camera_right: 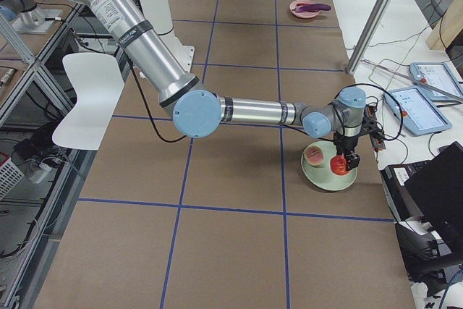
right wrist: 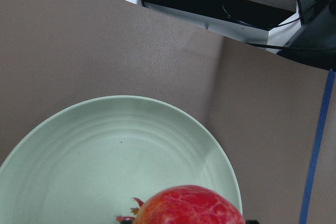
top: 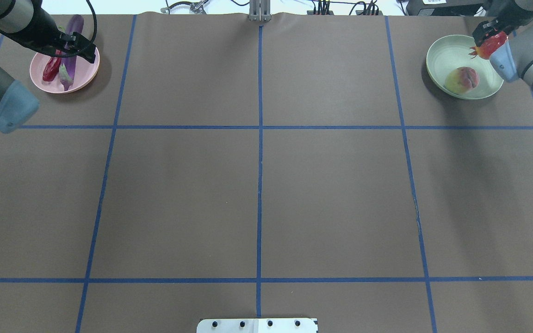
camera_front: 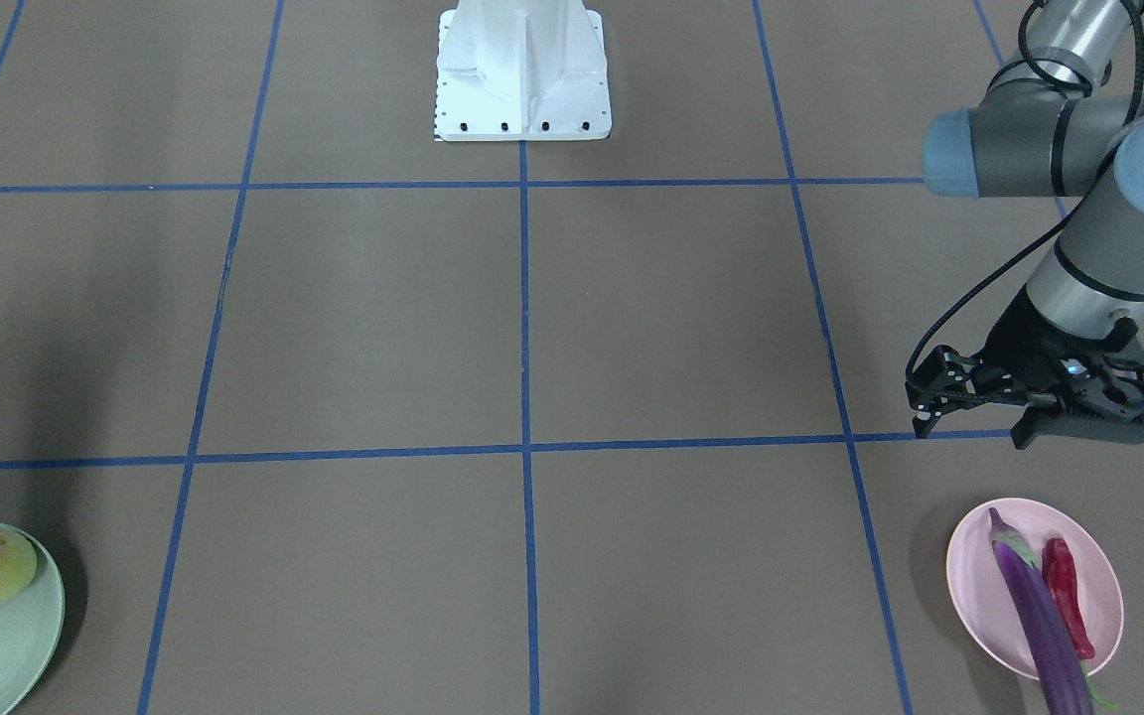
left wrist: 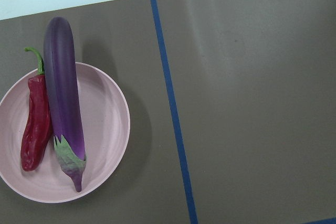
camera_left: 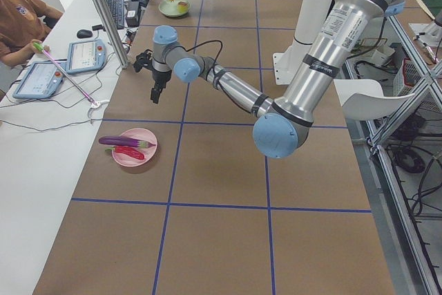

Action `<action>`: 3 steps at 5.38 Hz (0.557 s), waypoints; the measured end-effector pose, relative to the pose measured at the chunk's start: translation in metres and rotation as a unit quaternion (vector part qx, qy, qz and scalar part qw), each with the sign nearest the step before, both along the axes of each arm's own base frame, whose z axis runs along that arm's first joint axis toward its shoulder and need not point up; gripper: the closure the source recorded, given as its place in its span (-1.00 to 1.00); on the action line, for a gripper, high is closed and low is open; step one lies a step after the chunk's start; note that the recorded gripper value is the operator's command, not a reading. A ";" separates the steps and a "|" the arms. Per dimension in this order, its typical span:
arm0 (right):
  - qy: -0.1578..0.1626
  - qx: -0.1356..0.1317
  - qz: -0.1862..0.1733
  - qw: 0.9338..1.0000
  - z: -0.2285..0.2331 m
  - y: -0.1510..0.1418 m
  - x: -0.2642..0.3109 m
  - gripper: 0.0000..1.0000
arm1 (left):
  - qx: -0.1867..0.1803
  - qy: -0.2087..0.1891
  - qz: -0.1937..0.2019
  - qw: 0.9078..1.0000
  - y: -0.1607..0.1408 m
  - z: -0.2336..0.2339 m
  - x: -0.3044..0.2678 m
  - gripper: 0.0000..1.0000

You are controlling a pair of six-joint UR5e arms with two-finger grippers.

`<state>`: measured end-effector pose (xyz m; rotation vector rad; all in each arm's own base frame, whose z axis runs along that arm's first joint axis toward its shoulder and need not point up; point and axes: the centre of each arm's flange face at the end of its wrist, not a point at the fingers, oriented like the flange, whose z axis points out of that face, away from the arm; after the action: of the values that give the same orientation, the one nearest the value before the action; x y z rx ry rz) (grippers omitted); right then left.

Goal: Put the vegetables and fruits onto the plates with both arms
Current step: 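Lower the pomegranate onto the green plate beside the peach and open right gripper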

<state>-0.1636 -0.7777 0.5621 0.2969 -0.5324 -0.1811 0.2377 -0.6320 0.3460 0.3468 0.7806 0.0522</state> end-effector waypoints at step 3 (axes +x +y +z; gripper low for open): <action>0.002 0.010 0.002 1.000 -0.001 -0.003 -0.020 -1.00 | 0.003 -0.007 0.000 1.000 0.000 0.002 0.004 -1.00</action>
<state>-0.1833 -0.7805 0.5608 0.3164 -0.5255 -0.1838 0.2415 -0.6318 0.3485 0.3512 0.7666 0.0561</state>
